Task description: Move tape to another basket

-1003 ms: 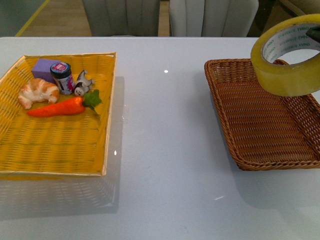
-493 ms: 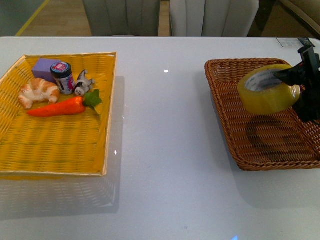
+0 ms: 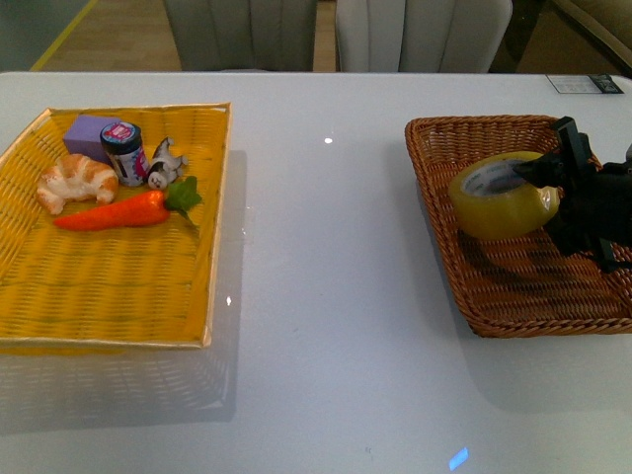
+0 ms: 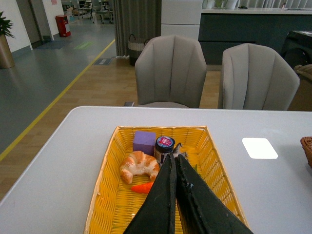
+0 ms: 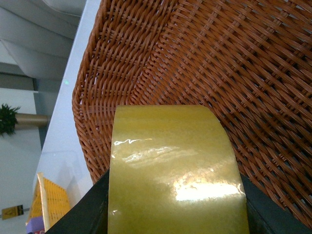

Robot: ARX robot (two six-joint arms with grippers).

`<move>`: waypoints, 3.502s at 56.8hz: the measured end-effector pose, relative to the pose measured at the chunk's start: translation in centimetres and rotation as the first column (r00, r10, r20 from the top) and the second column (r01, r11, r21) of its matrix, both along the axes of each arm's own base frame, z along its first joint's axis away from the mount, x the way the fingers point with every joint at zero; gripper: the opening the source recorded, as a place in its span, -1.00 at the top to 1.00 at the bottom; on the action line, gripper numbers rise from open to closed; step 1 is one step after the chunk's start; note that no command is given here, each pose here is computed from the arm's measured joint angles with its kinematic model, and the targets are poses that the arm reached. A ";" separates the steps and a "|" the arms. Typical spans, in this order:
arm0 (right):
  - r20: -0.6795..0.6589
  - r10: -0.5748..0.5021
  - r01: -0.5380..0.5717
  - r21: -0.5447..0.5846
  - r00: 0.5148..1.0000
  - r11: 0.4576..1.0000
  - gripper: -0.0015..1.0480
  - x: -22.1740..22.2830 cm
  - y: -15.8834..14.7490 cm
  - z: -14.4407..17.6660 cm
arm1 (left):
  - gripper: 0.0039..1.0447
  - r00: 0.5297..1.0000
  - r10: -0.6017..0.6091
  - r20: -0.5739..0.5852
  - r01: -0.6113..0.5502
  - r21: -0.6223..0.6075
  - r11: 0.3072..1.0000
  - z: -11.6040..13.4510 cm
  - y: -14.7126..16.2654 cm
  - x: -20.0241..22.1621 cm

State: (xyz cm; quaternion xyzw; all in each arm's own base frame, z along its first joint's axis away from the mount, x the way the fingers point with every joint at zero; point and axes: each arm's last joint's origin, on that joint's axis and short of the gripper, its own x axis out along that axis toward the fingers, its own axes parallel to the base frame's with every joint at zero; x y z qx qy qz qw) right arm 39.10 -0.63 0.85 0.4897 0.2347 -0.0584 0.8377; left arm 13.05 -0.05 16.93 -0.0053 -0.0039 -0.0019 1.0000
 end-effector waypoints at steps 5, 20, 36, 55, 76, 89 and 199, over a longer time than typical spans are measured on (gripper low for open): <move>-0.019 -0.005 0.005 -0.006 1.000 1.000 0.05 0.1 0.0 -0.1 | 0.98 1.000 0.000 0.001 0.000 0.000 1.000 0.1 0.0 -0.3; -0.068 -0.039 0.037 -0.032 0.997 0.999 -0.84 -1.6 -1.5 0.1 | 0.98 1.000 0.000 0.008 0.000 0.000 1.000 0.2 0.0 -1.2; 0.066 -0.024 0.033 -0.136 0.997 0.990 -0.83 -4.9 -3.9 7.5 | 0.98 1.000 0.000 0.007 0.000 0.000 1.000 0.2 0.0 -1.8; 0.294 0.046 0.061 -0.345 0.955 0.936 -0.74 -14.2 -6.3 16.9 | 0.98 1.000 0.000 -0.027 0.000 0.000 1.000 -0.3 0.0 -3.0; 0.334 0.311 0.121 -0.830 0.890 0.544 0.50 -21.3 -2.5 17.3 | 0.98 1.000 0.000 -0.009 0.000 0.000 1.000 -0.2 0.0 -3.3; 0.326 0.320 0.121 -0.844 0.890 0.523 0.96 -23.4 -1.1 16.6 | 0.98 1.000 0.000 -0.009 0.000 0.000 1.000 -0.2 0.0 -3.3; 0.353 0.323 0.149 -0.843 0.878 0.516 0.14 -29.4 0.6 16.2 | 0.08 1.000 0.000 -0.009 0.000 0.000 1.000 -0.2 0.0 -3.3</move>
